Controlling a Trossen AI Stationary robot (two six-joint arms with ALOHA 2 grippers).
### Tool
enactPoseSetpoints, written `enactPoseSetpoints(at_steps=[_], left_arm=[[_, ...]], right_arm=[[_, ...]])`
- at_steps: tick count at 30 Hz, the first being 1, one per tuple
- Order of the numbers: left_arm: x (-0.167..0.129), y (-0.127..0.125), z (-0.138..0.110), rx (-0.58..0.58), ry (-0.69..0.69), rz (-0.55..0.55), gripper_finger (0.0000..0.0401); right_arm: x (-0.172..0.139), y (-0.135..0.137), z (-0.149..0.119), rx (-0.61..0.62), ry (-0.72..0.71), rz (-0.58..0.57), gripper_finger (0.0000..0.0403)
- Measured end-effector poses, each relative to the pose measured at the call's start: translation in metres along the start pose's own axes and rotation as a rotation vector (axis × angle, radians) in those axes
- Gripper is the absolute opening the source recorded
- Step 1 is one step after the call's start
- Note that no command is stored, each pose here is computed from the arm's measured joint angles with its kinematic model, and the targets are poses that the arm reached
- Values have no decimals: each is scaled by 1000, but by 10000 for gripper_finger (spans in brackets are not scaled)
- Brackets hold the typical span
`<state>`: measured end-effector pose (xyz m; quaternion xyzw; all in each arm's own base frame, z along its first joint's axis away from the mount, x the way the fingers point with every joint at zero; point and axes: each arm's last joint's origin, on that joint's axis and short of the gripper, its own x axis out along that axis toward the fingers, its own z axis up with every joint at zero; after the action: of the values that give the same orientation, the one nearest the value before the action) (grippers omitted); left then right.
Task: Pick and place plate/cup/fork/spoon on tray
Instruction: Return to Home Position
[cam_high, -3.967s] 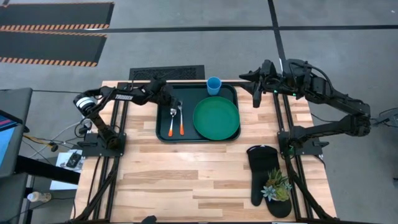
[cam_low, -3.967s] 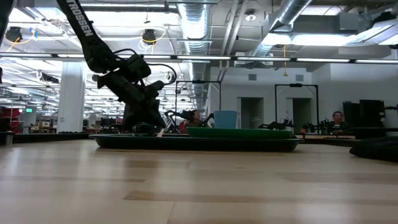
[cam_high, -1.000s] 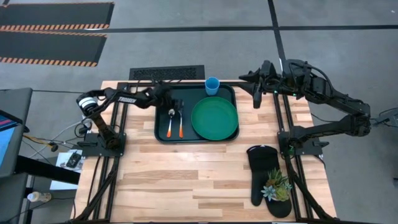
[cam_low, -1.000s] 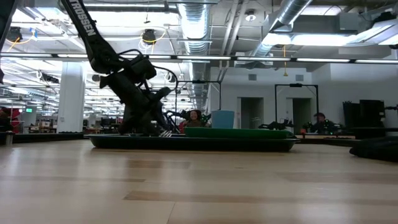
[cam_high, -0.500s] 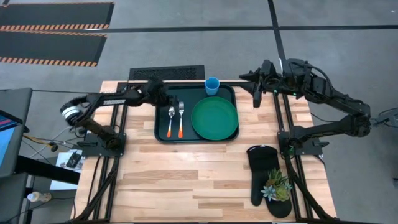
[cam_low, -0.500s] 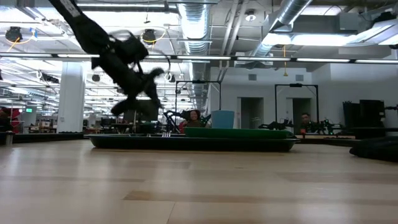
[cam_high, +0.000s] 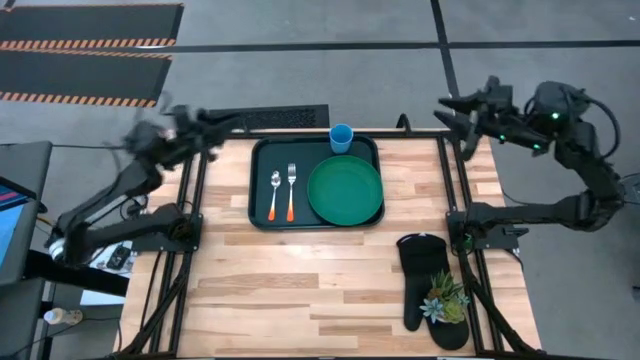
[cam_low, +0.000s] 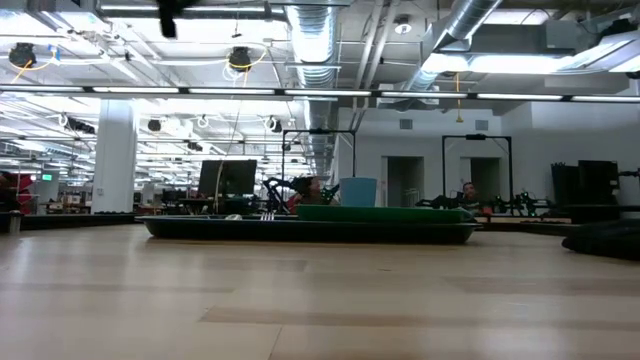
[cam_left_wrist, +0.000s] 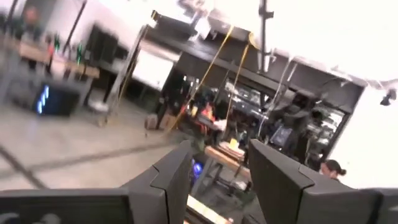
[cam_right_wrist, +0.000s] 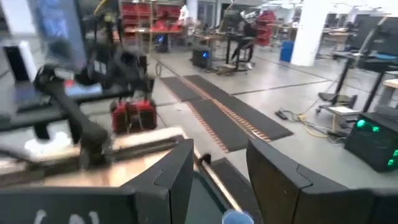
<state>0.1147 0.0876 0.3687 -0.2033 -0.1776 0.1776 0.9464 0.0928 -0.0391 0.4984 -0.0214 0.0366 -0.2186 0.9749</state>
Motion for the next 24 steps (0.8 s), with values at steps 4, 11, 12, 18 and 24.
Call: enactPoseSetpoints(at_steps=[4, 11, 12, 18, 24], left_arm=[[-31, -14, 5, 120, 12, -41, 144], [-54, -16, -6, 106, 81, -41, 143], [-54, -14, -10, 93, 82, -61, 143], [-56, 5, -57, -42, 124, -223, 143], [-70, 17, -104, -159, 60, -332, 143]], right_arm=[[-17, -1, -19, 20, -30, 116, 172], [-20, 1, -68, 167, -256, 284, 172], [-16, 1, -79, 206, -257, 291, 172], [18, 0, -133, 460, -335, 466, 172], [43, 5, -186, 622, -344, 573, 172]])
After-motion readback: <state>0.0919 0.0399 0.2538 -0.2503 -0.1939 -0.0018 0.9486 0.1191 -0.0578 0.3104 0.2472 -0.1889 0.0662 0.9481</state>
